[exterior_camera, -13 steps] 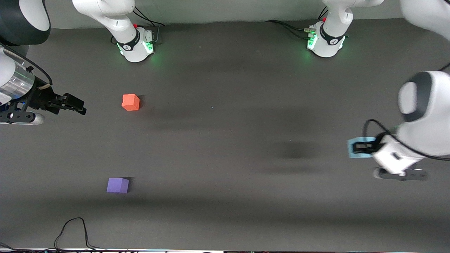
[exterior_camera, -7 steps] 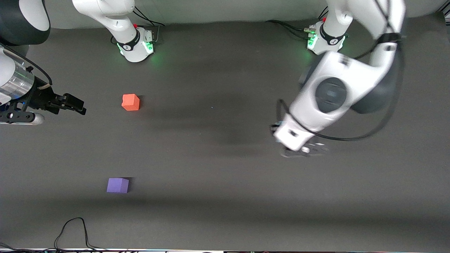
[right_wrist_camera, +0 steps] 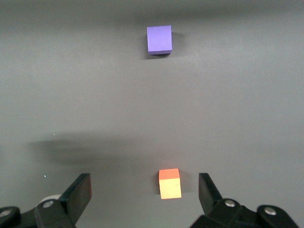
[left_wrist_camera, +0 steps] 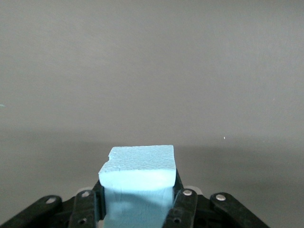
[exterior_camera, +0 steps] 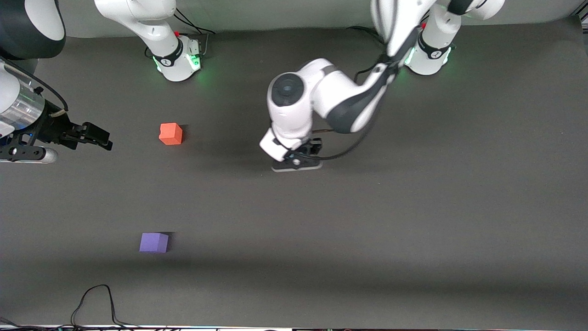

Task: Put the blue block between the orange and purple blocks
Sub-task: 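Carry the blue block with the left gripper to the table middle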

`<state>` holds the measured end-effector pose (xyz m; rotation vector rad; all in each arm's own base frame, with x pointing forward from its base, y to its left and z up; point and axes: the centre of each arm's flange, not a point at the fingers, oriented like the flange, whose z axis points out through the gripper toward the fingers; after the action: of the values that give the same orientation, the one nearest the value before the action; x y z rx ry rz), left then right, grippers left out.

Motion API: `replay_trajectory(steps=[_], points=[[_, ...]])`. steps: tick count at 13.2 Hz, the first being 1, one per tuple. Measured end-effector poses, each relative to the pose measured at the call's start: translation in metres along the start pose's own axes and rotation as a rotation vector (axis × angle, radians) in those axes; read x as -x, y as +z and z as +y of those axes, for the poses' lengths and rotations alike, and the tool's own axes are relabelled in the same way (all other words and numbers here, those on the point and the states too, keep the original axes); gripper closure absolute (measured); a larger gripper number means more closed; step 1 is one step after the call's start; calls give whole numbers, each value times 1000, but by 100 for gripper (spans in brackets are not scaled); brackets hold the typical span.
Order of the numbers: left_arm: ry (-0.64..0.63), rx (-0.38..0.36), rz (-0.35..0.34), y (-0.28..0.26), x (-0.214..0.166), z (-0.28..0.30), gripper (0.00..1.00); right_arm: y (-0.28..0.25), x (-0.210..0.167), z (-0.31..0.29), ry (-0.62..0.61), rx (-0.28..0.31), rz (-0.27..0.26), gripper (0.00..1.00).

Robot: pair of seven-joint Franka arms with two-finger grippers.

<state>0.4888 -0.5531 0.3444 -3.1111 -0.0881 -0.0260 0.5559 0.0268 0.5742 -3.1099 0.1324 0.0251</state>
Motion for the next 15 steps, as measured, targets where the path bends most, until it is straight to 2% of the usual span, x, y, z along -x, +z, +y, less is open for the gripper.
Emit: replay_trajectory(steps=[5, 11, 15], points=[[30, 12, 4, 86, 26, 35, 48, 0, 0, 0, 0, 0, 0, 0], [29, -1, 45, 134, 35, 44, 48, 0, 0, 1, 3, 0, -1, 0], [27, -2, 48, 138, 34, 44, 44, 1, -1, 6, 11, 0, -2, 0]])
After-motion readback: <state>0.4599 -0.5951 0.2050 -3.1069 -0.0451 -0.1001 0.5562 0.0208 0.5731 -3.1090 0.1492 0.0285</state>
